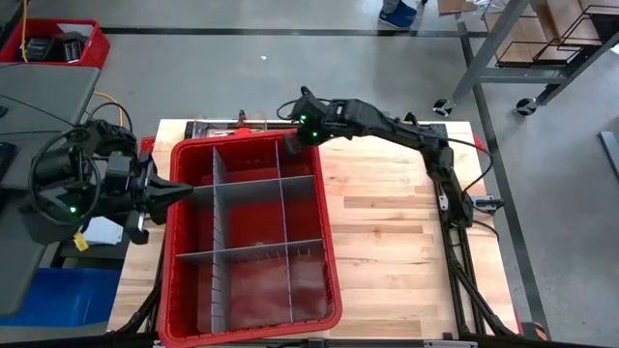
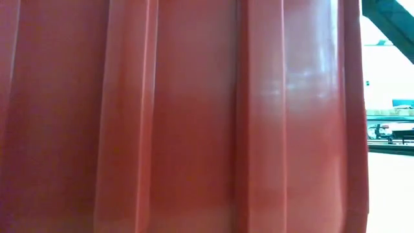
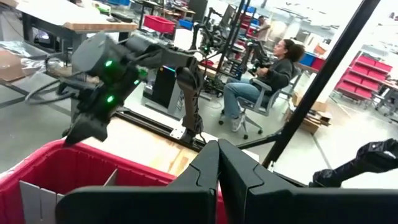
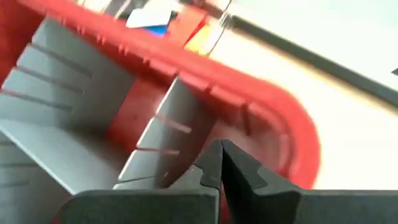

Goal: Sort blocks
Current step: Move the transparent bin from the top left to the bottom left

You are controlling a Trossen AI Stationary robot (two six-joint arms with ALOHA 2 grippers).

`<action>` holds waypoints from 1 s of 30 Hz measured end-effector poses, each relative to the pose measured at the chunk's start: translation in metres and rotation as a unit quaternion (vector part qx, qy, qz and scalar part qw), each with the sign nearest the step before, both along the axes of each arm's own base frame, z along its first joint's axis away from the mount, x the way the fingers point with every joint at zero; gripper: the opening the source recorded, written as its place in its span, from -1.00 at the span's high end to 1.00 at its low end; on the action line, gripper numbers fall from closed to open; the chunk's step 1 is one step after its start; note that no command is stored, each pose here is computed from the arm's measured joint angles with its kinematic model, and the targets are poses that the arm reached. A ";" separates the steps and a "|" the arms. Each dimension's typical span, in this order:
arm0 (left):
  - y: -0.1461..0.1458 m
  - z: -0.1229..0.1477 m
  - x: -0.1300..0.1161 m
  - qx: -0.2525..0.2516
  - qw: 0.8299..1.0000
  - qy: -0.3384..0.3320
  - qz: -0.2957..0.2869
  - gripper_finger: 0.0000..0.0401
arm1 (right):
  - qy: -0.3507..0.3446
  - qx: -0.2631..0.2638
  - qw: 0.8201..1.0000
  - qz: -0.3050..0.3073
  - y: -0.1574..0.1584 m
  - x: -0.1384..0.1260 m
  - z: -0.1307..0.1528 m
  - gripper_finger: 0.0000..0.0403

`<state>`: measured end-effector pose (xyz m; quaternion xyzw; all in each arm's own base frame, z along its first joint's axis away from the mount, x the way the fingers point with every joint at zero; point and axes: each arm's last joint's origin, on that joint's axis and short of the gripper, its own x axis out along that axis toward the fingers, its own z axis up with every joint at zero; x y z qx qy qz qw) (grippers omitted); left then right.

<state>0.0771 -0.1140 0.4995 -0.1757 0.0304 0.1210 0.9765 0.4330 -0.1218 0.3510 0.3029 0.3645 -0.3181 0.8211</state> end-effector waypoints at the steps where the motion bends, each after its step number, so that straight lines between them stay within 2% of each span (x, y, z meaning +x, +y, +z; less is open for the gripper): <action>1: -0.002 0.000 0.001 0.000 1.000 -0.001 0.001 1.00 | 0.003 0.010 1.000 0.004 -0.003 0.002 -0.005 1.00; 5: -0.013 -0.003 0.005 0.000 1.000 -0.001 0.005 1.00 | 0.029 0.067 0.997 0.028 -0.001 0.014 -0.032 1.00; 8: -0.020 -0.006 0.008 -0.002 1.000 0.000 0.006 1.00 | 0.075 0.071 0.994 0.043 0.008 0.022 -0.053 1.00; 13: -0.023 -0.007 0.009 -0.012 1.000 -0.002 0.008 1.00 | 0.184 0.034 0.981 0.046 0.014 0.009 -0.062 1.00; 18: -0.020 -0.006 0.008 -0.015 1.000 -0.004 0.009 1.00 | 0.316 0.004 0.948 0.036 -0.008 -0.022 -0.062 1.00; 21: -0.019 -0.006 0.008 -0.017 1.000 -0.005 0.009 1.00 | 0.317 -0.007 0.947 0.048 -0.021 -0.031 -0.053 1.00; 25: -0.018 -0.005 0.007 -0.018 1.000 -0.005 0.009 1.00 | 0.318 -0.041 0.947 0.014 -0.041 -0.043 -0.043 1.00; 30: -0.018 -0.005 0.007 -0.018 1.000 -0.004 0.008 1.00 | 0.288 -0.026 0.957 -0.021 -0.056 -0.062 -0.022 1.00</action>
